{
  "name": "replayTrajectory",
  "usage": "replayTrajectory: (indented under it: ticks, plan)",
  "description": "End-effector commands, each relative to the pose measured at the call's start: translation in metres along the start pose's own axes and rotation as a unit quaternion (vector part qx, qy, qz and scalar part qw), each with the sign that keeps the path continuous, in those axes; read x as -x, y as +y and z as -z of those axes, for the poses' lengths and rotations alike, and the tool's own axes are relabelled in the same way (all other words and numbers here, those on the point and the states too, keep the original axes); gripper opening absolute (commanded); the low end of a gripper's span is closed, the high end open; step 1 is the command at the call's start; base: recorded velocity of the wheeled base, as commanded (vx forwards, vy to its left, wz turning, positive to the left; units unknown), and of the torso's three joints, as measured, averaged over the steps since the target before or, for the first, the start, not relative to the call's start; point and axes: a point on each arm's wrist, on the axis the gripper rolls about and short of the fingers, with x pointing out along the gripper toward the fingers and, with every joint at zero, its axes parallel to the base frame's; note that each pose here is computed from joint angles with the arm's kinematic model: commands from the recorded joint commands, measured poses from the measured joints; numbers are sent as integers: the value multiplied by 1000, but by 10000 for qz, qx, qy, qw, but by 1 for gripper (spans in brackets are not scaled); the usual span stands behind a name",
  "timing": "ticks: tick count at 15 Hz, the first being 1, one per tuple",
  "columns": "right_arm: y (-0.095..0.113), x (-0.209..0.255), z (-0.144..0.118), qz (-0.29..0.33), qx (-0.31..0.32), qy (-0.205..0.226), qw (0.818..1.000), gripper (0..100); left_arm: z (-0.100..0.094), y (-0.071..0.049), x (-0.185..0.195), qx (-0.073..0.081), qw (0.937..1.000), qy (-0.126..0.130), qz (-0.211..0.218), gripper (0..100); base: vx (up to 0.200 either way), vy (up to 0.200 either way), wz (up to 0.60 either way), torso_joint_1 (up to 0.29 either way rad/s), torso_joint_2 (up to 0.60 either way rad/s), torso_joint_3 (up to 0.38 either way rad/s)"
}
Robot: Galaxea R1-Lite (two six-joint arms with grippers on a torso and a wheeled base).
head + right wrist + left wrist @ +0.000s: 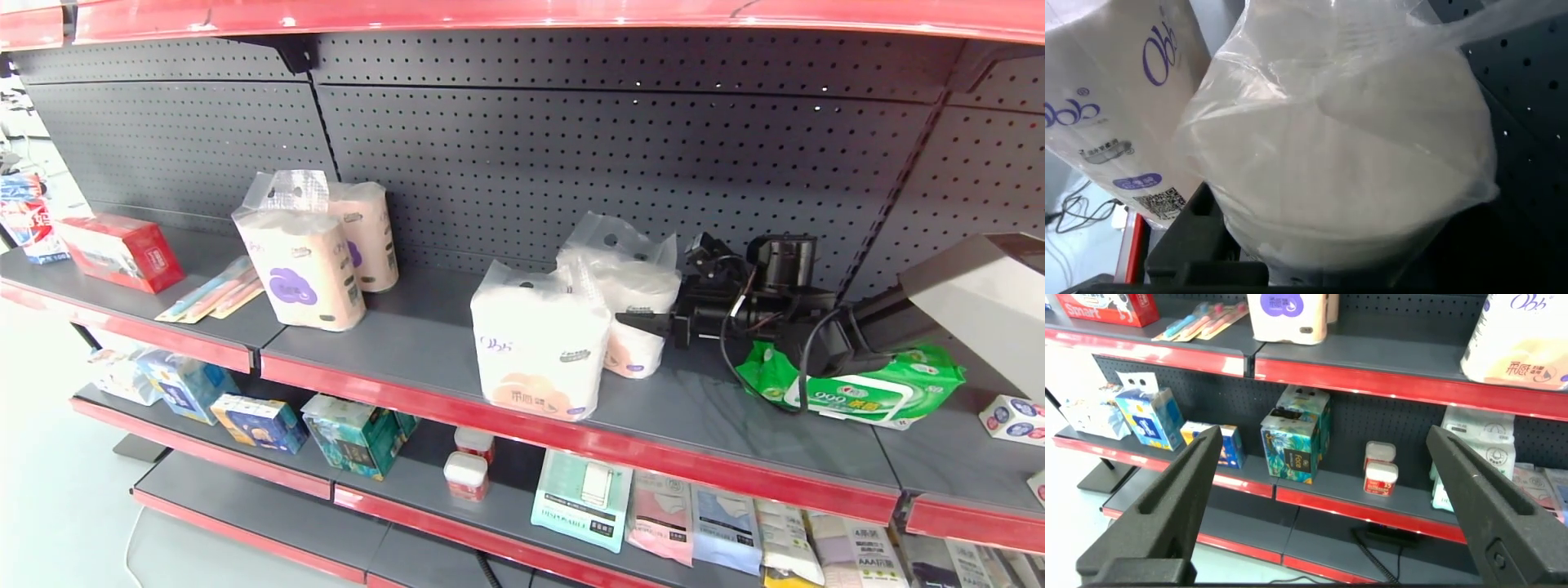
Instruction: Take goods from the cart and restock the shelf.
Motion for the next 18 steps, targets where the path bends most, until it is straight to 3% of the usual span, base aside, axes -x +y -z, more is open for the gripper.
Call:
replayTrajectory:
  ticks: [1,6,18]
  plan:
    - [1,-1,4,-17,-31,39,10000,0,0,0,0,-2,10000,-1,0,100,0,0,0,0,0,0]
    - [-1,-4,-3,11,136,-36,9999,0,0,0,0,-2,10000,-1,0,100,0,0,0,0,0,0]
    - [18,-48,-7,-771,254,-274,9963,0,0,0,0,-2,10000,-1,0,100,0,0,0,0,0,0]
